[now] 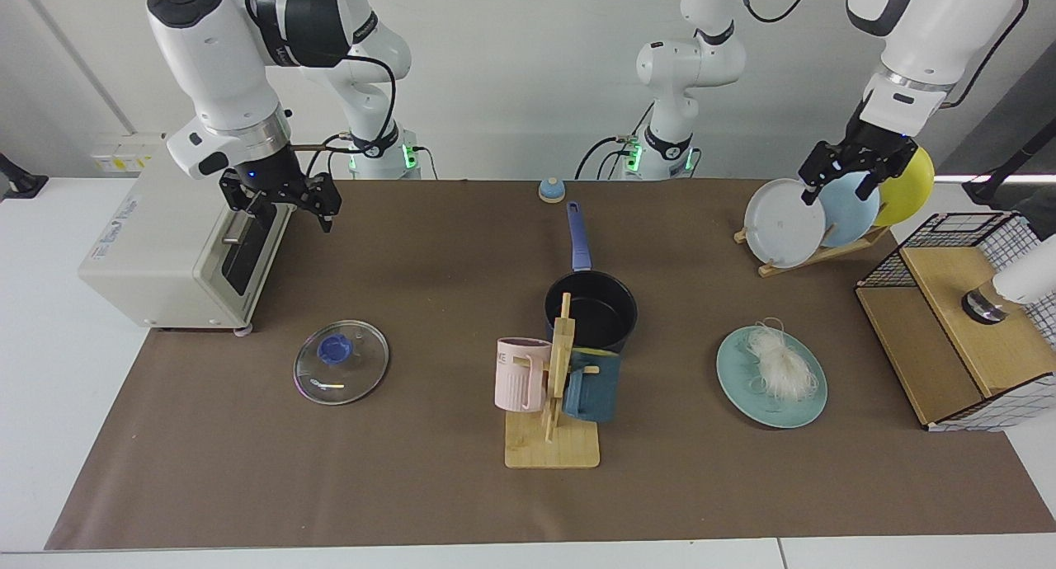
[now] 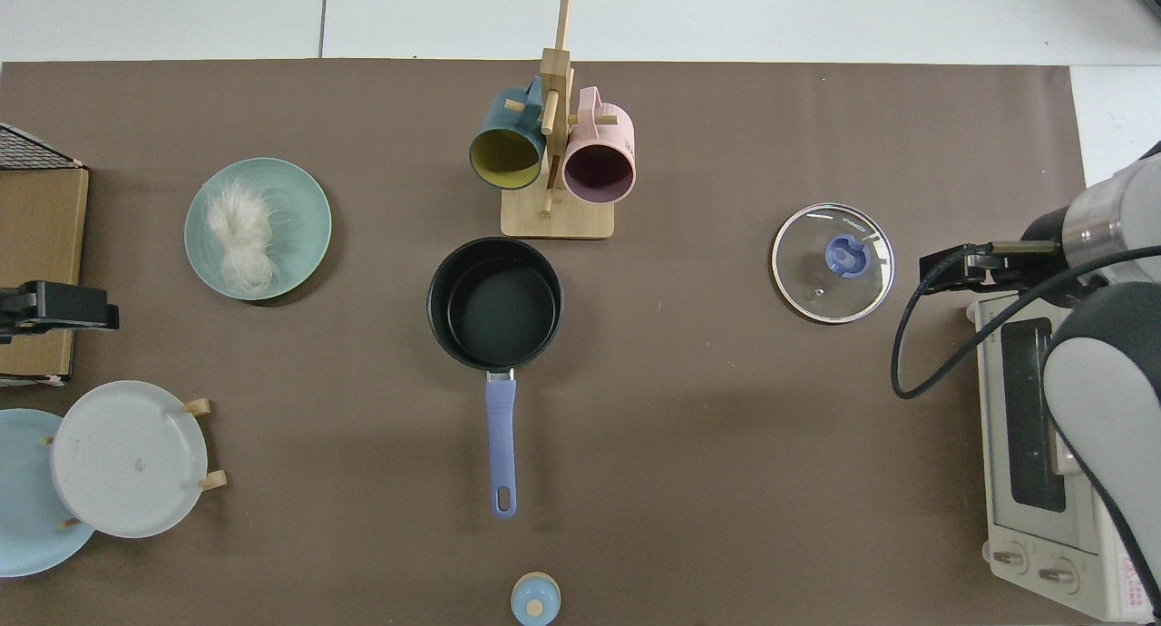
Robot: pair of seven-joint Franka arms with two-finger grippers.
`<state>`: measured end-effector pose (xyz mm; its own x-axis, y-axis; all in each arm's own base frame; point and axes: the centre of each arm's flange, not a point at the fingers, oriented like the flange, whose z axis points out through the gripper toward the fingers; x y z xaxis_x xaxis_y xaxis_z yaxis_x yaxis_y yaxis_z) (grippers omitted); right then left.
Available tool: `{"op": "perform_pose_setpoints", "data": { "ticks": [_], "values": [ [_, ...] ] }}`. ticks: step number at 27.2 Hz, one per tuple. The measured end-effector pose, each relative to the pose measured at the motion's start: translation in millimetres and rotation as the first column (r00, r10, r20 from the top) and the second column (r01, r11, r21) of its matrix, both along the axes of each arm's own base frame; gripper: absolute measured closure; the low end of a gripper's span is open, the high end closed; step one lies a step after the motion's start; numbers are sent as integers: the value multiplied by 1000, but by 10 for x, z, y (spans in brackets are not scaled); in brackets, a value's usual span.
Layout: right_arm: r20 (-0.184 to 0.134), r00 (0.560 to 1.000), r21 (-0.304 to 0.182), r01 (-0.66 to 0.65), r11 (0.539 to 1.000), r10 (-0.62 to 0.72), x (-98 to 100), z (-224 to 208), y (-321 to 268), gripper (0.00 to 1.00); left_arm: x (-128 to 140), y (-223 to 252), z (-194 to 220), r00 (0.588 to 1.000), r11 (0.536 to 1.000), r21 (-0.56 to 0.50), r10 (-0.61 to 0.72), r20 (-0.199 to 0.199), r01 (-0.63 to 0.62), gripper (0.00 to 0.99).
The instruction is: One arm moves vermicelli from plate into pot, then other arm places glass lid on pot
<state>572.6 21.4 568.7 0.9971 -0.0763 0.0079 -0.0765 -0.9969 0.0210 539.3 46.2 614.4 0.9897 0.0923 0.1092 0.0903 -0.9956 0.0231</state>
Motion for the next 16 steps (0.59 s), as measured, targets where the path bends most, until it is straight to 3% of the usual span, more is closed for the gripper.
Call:
{"op": "perform_pose_setpoints", "data": {
  "ticks": [4, 9, 14, 16],
  "values": [
    [0, 1000, 2, -2, 1000, 2, 245, -131, 15, 13, 214, 121, -199, 1000, 1000, 3, 19, -7, -19, 0],
    [7, 1000, 5, -3, 1000, 2, 713, -453, 30, 13, 598, 98, -720, 999, 999, 6, 35, -25, -35, 4],
    [24, 1000, 8, -4, 1000, 4, 1009, -833, 41, 13, 859, 49, -1072, 995, 996, 2, 94, 16, -94, 4],
    [36, 999, 9, -5, 1000, 5, 1085, -962, 50, 13, 922, 41, -1205, 994, 994, 1, 108, 14, -108, 4]
  ]
}}
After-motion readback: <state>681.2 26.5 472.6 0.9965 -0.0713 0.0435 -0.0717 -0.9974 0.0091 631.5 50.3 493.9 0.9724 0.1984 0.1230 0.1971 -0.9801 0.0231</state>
